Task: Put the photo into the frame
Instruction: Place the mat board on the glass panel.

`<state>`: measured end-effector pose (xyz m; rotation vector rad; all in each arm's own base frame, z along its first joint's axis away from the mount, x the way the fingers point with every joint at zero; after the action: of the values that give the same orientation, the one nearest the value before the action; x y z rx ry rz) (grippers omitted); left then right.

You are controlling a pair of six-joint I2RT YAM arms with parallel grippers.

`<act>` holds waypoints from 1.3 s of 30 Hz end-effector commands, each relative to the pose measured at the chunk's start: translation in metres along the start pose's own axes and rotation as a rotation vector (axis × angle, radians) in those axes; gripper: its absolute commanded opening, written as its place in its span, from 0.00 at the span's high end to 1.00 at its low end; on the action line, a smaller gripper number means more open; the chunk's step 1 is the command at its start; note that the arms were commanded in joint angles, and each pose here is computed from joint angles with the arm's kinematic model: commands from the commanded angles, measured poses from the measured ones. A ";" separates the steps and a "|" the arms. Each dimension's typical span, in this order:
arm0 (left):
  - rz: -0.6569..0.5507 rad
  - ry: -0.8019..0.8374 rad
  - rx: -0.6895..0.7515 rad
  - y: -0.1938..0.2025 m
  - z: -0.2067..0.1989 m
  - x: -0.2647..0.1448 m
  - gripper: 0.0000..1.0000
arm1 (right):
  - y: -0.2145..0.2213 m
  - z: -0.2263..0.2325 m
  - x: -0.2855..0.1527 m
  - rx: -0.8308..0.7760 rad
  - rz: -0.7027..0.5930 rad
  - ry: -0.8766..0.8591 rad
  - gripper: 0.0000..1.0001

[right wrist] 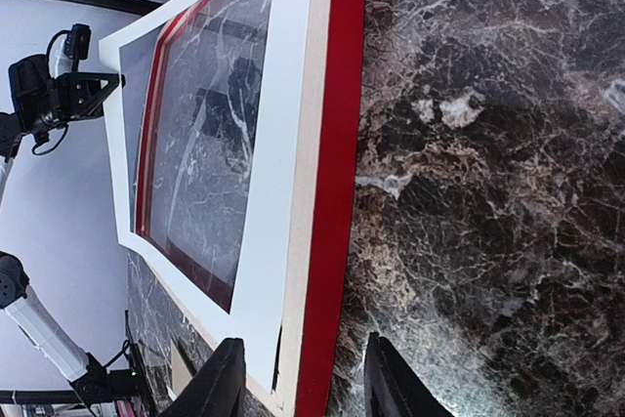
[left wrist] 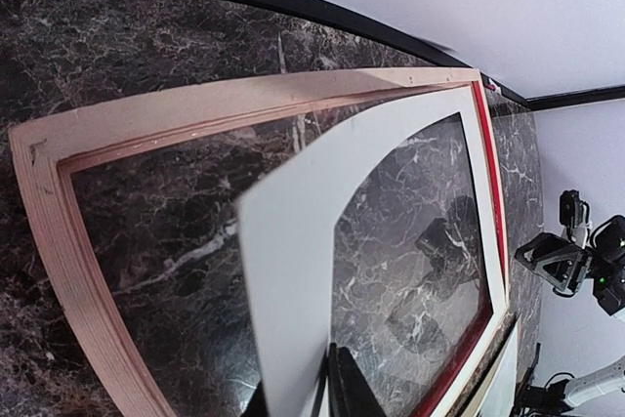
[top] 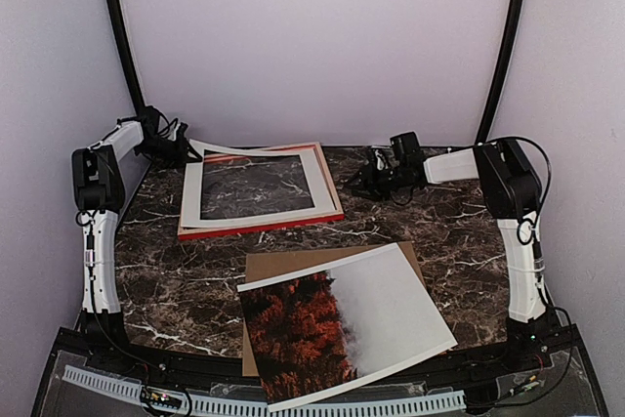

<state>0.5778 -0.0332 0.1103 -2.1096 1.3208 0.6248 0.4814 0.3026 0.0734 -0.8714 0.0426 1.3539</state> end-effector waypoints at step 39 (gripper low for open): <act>-0.068 -0.065 0.030 -0.007 -0.006 0.011 0.61 | -0.002 0.027 -0.007 -0.073 -0.018 -0.023 0.56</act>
<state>0.5922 -0.0451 0.0900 -2.1194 1.2630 0.6364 0.4707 0.3086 0.0802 -0.8894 0.0213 1.3703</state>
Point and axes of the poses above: each gripper's point midway between its finger pads, its own x axis out along the fingers, its own z axis along the line the jaws close on, y = z × x, the point moved 2 cm from there along -x, back along the fingers, and after that the axes turned 13 degrees about -x, right-handed, at the moved point
